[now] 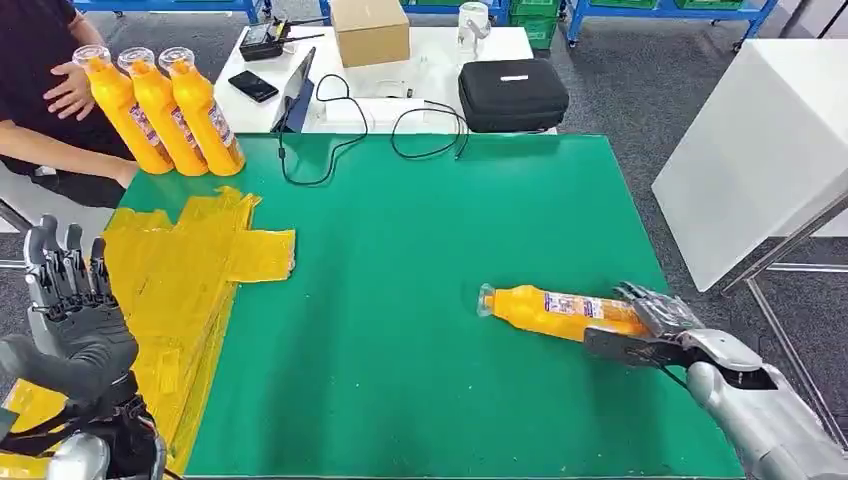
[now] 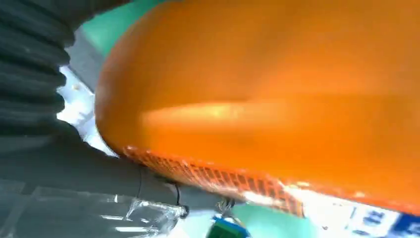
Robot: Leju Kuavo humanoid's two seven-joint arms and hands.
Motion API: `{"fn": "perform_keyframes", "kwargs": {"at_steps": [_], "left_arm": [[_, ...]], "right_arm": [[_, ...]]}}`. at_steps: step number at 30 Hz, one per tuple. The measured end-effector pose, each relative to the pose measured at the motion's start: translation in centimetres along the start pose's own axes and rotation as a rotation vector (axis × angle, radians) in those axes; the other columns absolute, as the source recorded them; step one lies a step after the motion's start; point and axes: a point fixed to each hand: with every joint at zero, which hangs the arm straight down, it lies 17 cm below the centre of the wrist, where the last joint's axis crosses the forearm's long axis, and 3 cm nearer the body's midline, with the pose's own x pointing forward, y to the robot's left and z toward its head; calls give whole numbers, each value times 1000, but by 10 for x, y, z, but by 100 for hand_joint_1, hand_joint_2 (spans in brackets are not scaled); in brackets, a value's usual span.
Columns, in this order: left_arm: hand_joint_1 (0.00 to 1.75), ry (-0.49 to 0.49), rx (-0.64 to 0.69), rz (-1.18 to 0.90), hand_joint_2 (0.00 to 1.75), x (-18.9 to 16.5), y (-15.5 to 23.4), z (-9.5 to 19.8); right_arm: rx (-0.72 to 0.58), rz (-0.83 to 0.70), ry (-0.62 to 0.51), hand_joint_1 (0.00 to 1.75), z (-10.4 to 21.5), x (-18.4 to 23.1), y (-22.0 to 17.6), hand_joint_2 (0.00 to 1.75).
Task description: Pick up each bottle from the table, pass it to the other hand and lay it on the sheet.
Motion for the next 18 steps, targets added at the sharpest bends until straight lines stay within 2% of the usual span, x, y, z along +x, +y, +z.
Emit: {"fn": "perform_keyframes", "kwargs": {"at_steps": [1,4,8,18], "left_arm": [[0,-1,0,0,0,0,0,0],[0,-1,2,-4,0,1,2,1],[0,-3,6,-8,0,3,4,3],[0,-5,10,-8,0,3,6,4]], "right_arm": [[-1,-3,-7,0,0,3,1,175],[-3,-25,-44,0,0,14,0,175],[17,-96,-161,0,12,45,0,175],[26,-82,-209,0,30,57,7,175]]}}
